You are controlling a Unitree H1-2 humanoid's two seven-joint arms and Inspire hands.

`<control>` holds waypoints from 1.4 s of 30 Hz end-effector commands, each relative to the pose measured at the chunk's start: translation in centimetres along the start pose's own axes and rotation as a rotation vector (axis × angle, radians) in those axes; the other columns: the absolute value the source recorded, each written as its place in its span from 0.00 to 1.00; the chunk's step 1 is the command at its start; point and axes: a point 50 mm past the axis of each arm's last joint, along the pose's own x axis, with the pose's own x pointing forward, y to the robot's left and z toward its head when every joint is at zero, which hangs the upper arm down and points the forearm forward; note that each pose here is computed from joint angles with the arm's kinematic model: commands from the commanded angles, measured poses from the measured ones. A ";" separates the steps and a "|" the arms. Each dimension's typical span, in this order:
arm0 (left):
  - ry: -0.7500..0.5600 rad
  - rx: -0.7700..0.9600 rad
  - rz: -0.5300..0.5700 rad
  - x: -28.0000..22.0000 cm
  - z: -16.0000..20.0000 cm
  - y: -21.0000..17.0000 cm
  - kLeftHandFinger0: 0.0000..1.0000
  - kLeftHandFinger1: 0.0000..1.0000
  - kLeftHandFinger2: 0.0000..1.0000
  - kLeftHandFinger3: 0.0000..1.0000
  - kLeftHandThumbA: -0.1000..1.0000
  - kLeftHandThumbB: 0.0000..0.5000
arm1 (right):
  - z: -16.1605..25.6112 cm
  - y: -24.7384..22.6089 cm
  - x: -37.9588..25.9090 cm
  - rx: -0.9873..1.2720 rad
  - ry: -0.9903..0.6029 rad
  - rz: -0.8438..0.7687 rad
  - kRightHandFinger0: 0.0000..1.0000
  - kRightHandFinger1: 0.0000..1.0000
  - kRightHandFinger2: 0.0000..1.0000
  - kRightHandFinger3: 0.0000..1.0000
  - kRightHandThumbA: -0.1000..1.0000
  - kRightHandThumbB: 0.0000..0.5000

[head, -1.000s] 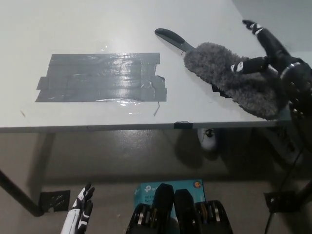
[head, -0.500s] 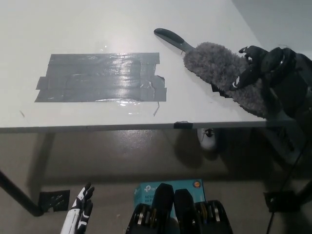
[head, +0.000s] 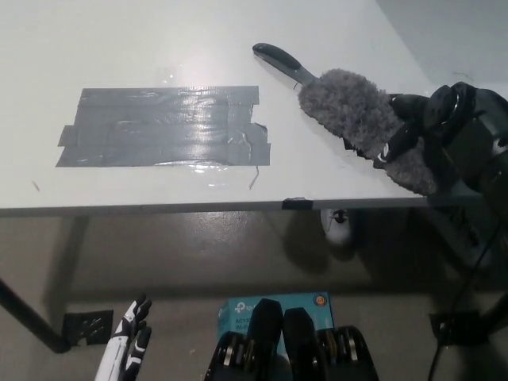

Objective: A grey duster is kept infront of the robot in the middle of the table and the robot extends its right arm to grab the duster, picks it up and hands it to a person

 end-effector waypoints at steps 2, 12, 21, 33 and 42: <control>-0.064 0.006 0.019 0.8 1.0 0.8 1.00 1.00 1.00 1.00 0.98 0.70 | 1.0 -1.0 -0.7 -0.048 -0.037 0.094 1.00 1.00 1.00 1.00 1.00 0.91; -0.069 0.025 0.014 1.4 1.5 1.0 1.00 1.00 1.00 1.00 0.99 0.67 | -1.6 1.8 1.1 0.038 0.000 -0.180 0.71 1.00 1.00 0.57 0.00 0.48; -0.068 0.025 0.013 1.7 1.7 0.9 1.00 1.00 1.00 1.00 0.98 0.65 | -2.0 2.2 1.2 0.163 -0.084 -0.278 0.25 0.70 0.93 0.60 0.00 0.44; -0.077 0.013 0.014 2.5 1.7 0.9 1.00 1.00 1.00 1.00 0.98 0.67 | -2.6 3.3 1.1 0.531 -0.251 -0.114 0.17 0.63 0.99 0.90 0.00 0.43; -0.092 0.005 0.029 3.4 1.8 0.9 1.00 1.00 1.00 1.00 0.96 0.64 | 2.1 3.5 -3.0 0.997 -0.531 0.073 0.00 0.45 0.87 1.00 0.00 0.39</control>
